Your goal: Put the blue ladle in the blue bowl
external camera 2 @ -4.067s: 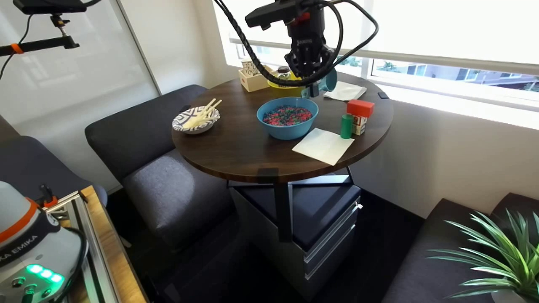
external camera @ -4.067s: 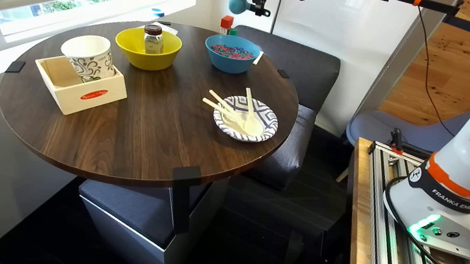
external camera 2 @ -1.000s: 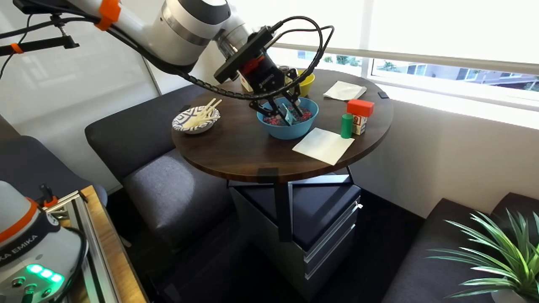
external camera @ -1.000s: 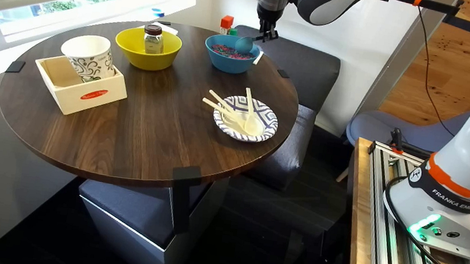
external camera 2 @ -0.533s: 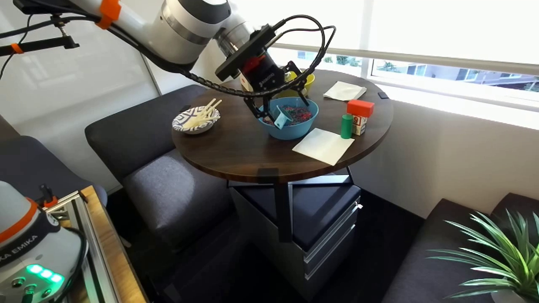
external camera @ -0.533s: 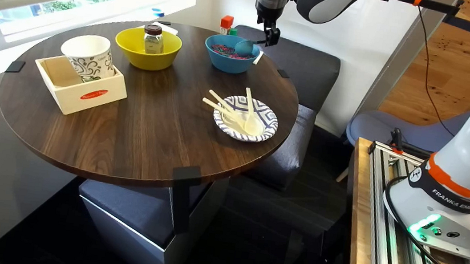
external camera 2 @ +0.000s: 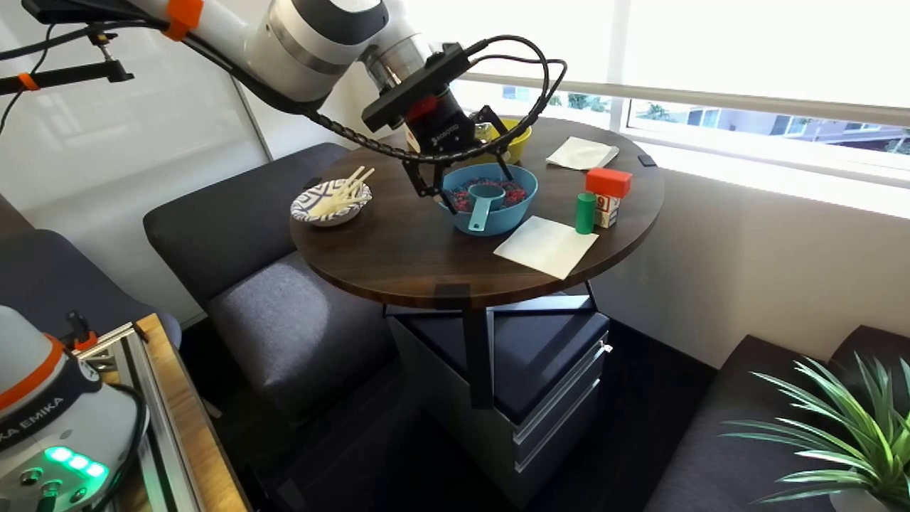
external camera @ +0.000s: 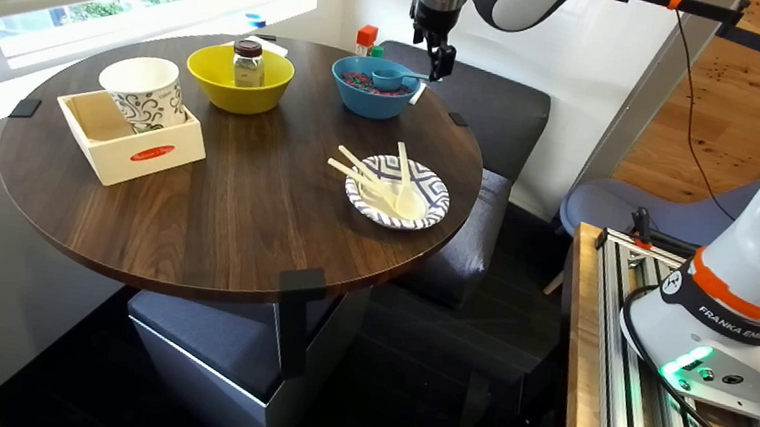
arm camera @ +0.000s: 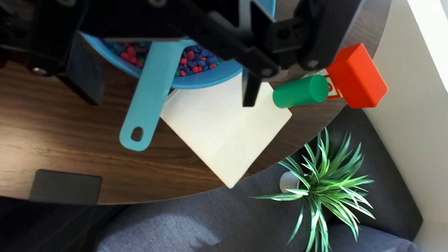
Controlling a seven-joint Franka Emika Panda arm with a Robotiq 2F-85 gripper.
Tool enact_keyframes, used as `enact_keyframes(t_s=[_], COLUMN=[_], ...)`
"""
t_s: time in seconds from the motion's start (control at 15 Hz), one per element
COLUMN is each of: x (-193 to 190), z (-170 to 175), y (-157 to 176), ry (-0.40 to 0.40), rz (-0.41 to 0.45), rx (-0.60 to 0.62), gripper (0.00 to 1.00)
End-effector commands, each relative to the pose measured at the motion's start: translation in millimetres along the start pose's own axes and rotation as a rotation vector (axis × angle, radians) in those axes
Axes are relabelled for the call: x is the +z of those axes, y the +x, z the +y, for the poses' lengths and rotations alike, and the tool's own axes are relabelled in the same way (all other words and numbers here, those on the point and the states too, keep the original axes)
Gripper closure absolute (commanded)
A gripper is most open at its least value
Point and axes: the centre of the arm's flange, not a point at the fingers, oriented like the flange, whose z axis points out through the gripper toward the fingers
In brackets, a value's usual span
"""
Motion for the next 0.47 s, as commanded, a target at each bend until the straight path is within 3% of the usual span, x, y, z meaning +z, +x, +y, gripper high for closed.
enact_keyframes(t_s=[0.0,0.13,0.27,0.33,0.4], x=[-49.5,-67.2,-85.3,-56.4,-67.2], z=[-3.5,-11.4,-28.7,-12.4,-18.3], y=[-52.7,-85.0,-108.9,-62.0,-72.2], ry=[0.130,0.179,0.167,0.143,0.140], rz=[0.115,0.214,0.313,0.230,0.262], rx=[0.013,-0.006,-0.067,-0.014,-0.030], gripper=[0.00,0.00,0.00,0.00,0.00])
